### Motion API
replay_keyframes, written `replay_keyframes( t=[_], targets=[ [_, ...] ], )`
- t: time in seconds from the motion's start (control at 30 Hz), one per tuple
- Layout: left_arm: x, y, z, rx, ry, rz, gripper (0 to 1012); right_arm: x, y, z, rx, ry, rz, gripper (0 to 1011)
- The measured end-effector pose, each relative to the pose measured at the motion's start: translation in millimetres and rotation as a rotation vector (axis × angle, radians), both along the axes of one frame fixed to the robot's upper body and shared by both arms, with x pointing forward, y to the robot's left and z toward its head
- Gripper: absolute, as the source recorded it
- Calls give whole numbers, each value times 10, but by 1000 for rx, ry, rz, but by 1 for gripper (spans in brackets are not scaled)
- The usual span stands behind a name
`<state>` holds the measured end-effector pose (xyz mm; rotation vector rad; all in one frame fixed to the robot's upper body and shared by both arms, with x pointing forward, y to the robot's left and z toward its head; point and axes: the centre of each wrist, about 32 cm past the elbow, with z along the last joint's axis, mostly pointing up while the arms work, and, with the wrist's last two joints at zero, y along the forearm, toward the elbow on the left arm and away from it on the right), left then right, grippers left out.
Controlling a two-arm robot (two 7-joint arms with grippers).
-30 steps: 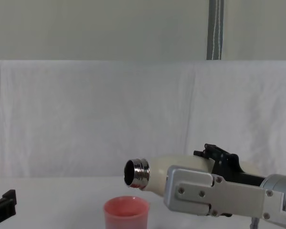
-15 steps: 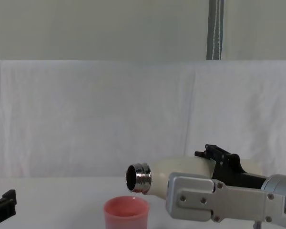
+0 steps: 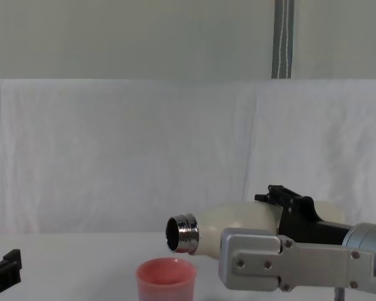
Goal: Grasp the thermos with one hand and pour water into the cup lid.
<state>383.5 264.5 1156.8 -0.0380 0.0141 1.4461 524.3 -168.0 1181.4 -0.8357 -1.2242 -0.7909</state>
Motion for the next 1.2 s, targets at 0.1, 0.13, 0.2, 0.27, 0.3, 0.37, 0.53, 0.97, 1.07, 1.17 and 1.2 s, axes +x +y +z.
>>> replay_keyframes(
  t=[0.1,0.13,0.2,0.27,0.3,0.37,0.53,0.97,1.07,1.17,1.2],
  targets=[
    [0,0,0,0,0,0,1001,10,1,15,-8,-6,2,956],
    [0,0,0,0,0,0,1001,12,1,18,-10,-8,2,956],
    [0,0,0,0,0,0,1001,19,-1,29,-15,-12,3,956],
    [0,0,0,0,0,0,1001,22,-2,33,-19,-15,3,956],
    [0,0,0,0,0,0,1001,23,-3,35,-20,-16,2,956],
    [0,0,0,0,0,0,1001,27,-5,41,-26,-19,1,956],
    [0,0,0,0,0,0,1001,34,-11,49,-37,-25,0,956],
    [0,0,0,0,0,0,1001,43,-14,71,-61,-47,-1,956],
    [0,0,0,0,0,0,1001,45,-14,73,-64,-50,0,956],
    [0,0,0,0,0,0,1001,45,-14,80,-66,-53,1,956],
    [0,0,0,0,0,0,1001,46,-15,82,-67,-54,1,956]
  ],
)
